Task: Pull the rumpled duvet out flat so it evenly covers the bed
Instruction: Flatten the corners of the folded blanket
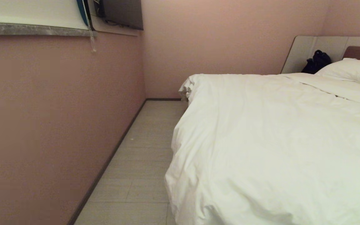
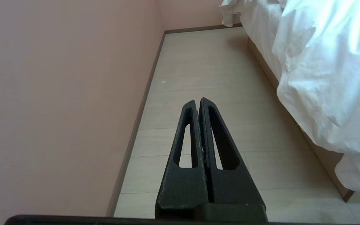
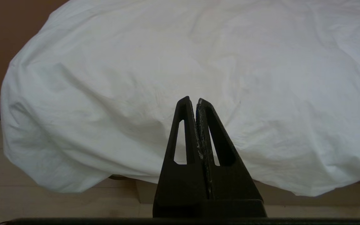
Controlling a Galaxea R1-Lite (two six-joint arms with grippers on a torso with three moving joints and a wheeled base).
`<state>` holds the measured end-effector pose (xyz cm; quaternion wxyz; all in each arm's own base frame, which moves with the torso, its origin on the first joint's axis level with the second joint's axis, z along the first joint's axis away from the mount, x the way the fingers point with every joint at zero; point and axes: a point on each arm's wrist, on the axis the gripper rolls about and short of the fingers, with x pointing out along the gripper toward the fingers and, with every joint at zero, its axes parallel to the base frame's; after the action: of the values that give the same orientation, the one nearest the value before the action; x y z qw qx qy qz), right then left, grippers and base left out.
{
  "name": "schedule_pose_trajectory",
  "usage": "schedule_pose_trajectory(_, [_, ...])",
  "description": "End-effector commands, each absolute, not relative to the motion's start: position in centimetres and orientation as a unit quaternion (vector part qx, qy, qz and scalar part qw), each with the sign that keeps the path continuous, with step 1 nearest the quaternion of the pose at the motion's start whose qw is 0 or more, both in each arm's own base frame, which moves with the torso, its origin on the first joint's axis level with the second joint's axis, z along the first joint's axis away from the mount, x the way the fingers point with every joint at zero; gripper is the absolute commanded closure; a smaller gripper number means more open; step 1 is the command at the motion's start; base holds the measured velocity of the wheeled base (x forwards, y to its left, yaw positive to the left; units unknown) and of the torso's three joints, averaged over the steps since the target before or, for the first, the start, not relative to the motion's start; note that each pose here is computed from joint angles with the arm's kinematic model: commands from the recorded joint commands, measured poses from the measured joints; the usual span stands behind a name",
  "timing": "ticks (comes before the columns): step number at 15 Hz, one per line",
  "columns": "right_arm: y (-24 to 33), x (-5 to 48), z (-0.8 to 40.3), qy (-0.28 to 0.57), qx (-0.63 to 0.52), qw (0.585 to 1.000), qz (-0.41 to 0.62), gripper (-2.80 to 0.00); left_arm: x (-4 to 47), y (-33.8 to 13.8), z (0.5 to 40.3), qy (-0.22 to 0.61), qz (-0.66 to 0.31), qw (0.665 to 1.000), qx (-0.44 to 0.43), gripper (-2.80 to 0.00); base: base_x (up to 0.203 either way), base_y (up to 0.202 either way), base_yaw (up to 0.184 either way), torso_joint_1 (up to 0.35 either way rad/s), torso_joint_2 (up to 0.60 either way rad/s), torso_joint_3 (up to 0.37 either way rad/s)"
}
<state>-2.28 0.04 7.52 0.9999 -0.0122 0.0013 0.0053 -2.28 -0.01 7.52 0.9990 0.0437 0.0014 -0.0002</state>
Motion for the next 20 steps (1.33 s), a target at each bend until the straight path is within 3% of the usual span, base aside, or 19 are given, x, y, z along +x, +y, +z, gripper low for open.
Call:
schedule_pose_trajectory(1, [0.0, -2.3, 7.6, 0.001, -0.015, 1.000, 0.003, 0.00, -2.3, 0.0, 7.5, 0.001, 0.000, 0.999, 0.041, 0.00, 0.000, 0.000, 0.000, 0.000, 0.00, 0.000])
schedule_pose_trajectory(6, [0.1, -3.3, 10.8, -0.011, -0.021, 1.000, 0.007, 0.00, -2.3, 0.0, 7.5, 0.000, -0.002, 0.999, 0.036, 0.00, 0.000, 0.000, 0.000, 0.000, 0.00, 0.000])
schedule_pose_trajectory(11, [0.1, -1.8, 15.1, 0.042, -0.022, 0.999, 0.017, 0.00, -2.3, 0.0, 7.6, -0.001, 0.000, 1.000, 0.029, 0.00, 0.000, 0.000, 0.000, 0.000, 0.00, 0.000])
schedule_pose_trajectory(14, [0.1, 2.4, 16.9, 0.138, -0.027, 0.990, 0.030, 0.00, -2.3, 0.0, 7.6, -0.002, 0.000, 1.000, 0.029, 0.00, 0.000, 0.000, 0.000, 0.000, 0.00, 0.000])
schedule_pose_trajectory(20, [2.4, 17.5, 16.7, 0.285, -0.033, 0.949, 0.128, 0.00, -2.3, 0.0, 7.6, -0.002, 0.000, 1.000, 0.029, 0.00, 0.000, 0.000, 0.000, 0.000, 0.00, 0.000])
